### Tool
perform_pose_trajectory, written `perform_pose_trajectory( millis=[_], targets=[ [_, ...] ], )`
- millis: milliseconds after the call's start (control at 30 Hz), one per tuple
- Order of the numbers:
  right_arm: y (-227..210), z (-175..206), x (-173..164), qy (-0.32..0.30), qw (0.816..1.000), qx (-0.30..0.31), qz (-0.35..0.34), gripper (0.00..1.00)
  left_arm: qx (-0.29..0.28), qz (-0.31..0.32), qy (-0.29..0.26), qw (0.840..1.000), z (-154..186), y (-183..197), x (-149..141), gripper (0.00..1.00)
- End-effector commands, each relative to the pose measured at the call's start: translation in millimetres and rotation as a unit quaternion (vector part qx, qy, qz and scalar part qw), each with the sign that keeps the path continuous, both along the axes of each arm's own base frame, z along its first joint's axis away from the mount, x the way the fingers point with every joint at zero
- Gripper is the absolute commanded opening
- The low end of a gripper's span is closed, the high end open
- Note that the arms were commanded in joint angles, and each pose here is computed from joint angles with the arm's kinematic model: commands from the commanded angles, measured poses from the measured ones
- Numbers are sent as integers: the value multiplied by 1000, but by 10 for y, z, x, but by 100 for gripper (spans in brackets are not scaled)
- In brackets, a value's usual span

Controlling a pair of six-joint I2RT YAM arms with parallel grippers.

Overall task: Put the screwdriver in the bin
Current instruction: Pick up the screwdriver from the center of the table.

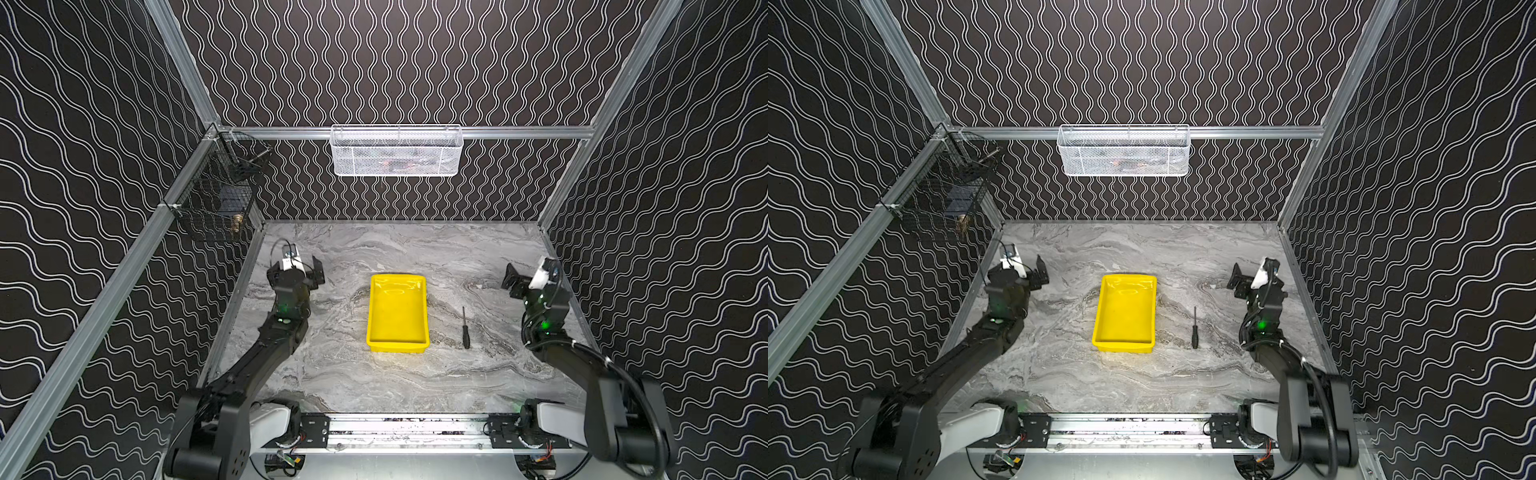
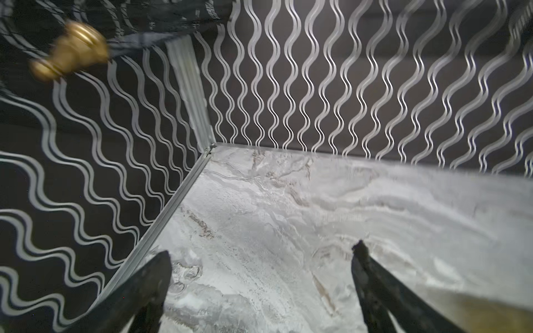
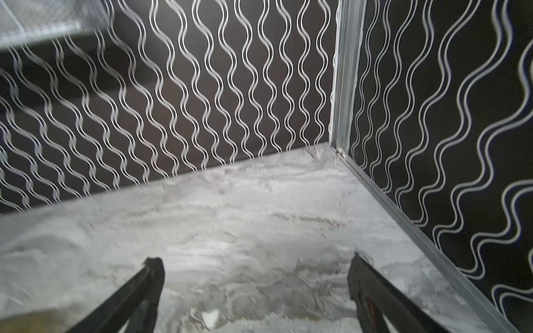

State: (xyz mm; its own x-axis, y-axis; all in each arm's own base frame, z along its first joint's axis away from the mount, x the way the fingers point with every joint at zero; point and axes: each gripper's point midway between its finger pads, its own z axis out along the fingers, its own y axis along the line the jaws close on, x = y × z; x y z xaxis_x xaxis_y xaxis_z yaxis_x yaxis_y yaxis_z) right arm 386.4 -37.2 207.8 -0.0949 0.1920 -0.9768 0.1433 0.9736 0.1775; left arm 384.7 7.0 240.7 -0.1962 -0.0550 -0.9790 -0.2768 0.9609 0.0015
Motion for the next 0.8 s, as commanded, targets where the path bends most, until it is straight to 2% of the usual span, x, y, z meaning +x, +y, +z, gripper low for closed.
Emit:
perform_pose_trajectory(
  millis=[0, 133, 267, 333, 400, 533, 667, 767],
  targets=[
    [141, -281, -160, 118, 989, 84, 19, 99, -63, 29, 131, 989, -261, 8, -208, 99],
    [389, -134, -262, 169, 976, 123, 70, 99, -108, -64, 196, 973, -4, -386, -88, 99],
    [607, -174, -416, 240, 959, 113, 101, 99, -141, -169, 240, 945, 198, -805, -18, 99],
    [719, -263, -510, 263, 951, 115, 113, 99, -138, -211, 244, 936, 199, -961, -4, 99],
    [850, -392, -594, 285, 942, 121, 127, 99, -125, -204, 244, 940, 55, -982, -27, 99],
    [1077, -685, -764, 333, 926, 103, 146, 98, -150, -211, 237, 937, -215, -1031, -104, 99],
    [1228, -935, -911, 370, 910, 95, 160, 97, -116, -208, 263, 935, -291, -1035, -141, 99],
    [1284, -1049, -985, 381, 905, 94, 165, 95, -107, -202, 274, 934, -324, -1014, -163, 99]
  ],
)
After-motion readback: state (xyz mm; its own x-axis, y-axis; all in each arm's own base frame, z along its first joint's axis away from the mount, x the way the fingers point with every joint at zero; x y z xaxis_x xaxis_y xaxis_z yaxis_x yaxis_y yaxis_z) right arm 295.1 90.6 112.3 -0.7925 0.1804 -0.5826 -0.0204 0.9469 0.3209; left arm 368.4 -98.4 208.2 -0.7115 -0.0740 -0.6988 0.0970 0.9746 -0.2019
